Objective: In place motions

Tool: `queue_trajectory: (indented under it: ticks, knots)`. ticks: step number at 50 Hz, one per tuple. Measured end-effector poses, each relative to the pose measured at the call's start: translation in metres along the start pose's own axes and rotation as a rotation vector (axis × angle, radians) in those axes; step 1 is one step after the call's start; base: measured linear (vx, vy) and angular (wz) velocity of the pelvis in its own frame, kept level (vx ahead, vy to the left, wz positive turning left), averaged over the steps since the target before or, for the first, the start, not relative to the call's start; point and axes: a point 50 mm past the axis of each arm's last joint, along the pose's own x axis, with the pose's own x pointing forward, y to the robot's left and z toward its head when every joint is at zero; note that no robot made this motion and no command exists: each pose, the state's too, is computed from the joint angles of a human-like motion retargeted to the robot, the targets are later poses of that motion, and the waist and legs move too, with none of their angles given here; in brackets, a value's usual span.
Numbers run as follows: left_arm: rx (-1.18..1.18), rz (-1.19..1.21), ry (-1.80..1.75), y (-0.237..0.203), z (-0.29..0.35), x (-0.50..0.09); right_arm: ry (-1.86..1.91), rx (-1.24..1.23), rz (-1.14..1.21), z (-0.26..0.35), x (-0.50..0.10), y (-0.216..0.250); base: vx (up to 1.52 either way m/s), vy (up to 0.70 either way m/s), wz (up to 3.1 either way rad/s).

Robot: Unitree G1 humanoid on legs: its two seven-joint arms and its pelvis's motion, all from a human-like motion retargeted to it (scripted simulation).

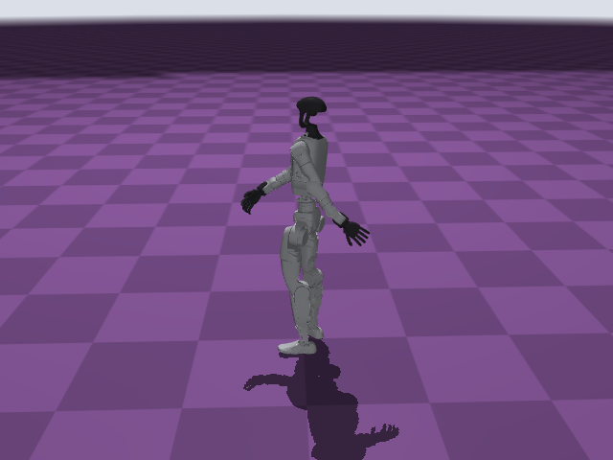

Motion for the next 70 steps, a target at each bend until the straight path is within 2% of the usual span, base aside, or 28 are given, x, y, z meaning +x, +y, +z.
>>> queue_trajectory:
  ticks: [5, 11, 16, 20, 23, 27, 30, 33, 35, 40, 43, 47, 50, 53, 58, 61, 65, 70]
  knots:
    - [0.021, -0.014, -0.045, -0.007, 0.023, -0.008, 0.025, 0.084, 0.052, -0.021, -0.003, 0.014, 0.00, 0.00, 0.00]
    - [0.202, -0.007, -0.317, -0.055, 0.128, -0.065, 0.400, 0.179, 0.005, -0.136, -0.039, 0.061, 0.00, 0.00, 0.00]
    - [0.489, 0.027, -0.730, -0.130, 0.224, -0.179, 1.032, 0.257, -0.095, -0.248, -0.138, 0.125, -0.04, 0.05, -0.13]
    - [0.733, -0.039, -1.120, -0.193, 0.261, -0.295, 1.442, 0.440, -0.087, -0.291, -0.233, 0.182, 0.00, 0.00, 0.00]
    - [0.811, -0.078, -1.434, -0.234, 0.260, -0.376, 1.549, 0.633, -0.085, -0.302, -0.287, 0.221, 0.00, 0.00, 0.00]
    - [0.825, -0.129, -1.772, -0.263, 0.243, -0.453, 1.668, 0.772, -0.160, -0.304, -0.341, 0.252, 0.00, 0.00, 0.00]
    - [0.802, -0.153, -1.908, -0.270, 0.233, -0.477, 1.795, 0.785, -0.261, -0.301, -0.367, 0.265, 0.00, 0.00, 0.00]
    - [0.789, -0.161, -1.924, -0.271, 0.232, -0.472, 1.852, 0.788, -0.348, -0.299, -0.371, 0.269, 0.00, 0.00, 0.00]
    - [0.805, -0.159, -1.853, -0.268, 0.239, -0.447, 1.825, 0.803, -0.378, -0.299, -0.357, 0.268, 0.01, 0.01, 0.12]
    - [0.858, -0.102, -1.452, -0.230, 0.258, -0.334, 1.546, 0.804, -0.238, -0.297, -0.283, 0.240, 0.02, 0.02, 0.26]
    - [0.760, -0.032, -1.121, -0.179, 0.251, -0.244, 1.368, 0.629, -0.149, -0.289, -0.231, 0.199, 0.00, 0.00, 0.00]
    - [0.475, 0.047, -0.668, -0.102, 0.205, -0.141, 1.107, 0.276, -0.047, -0.261, -0.158, 0.125, 0.00, -0.01, -0.04]
    - [0.211, 0.025, -0.312, -0.044, 0.135, -0.071, 0.835, 0.024, 0.021, -0.208, -0.096, 0.064, 0.01, -0.03, -0.13]
    - [0.100, -0.022, -0.185, -0.010, 0.084, -0.038, 0.601, -0.061, 0.015, -0.151, -0.056, 0.028, 0.00, 0.00, 0.00]
    - [-0.049, 0.032, -0.015, 0.016, 0.009, -0.006, 0.260, -0.038, -0.014, -0.067, -0.018, 0.006, 0.03, -0.01, 0.19]
    - [-0.077, 0.039, 0.038, 0.011, -0.003, -0.002, 0.147, -0.025, -0.011, -0.042, -0.010, 0.007, 0.01, -0.01, 0.18]
    - [0.017, 0.005, -0.057, -0.009, 0.033, -0.012, 0.107, -0.024, 0.009, -0.043, -0.008, 0.019, 0.00, 0.00, 0.00]
    - [0.186, 0.029, -0.324, -0.048, 0.121, -0.057, 0.323, -0.051, 0.096, -0.109, -0.029, 0.050, 0.00, 0.00, 0.00]
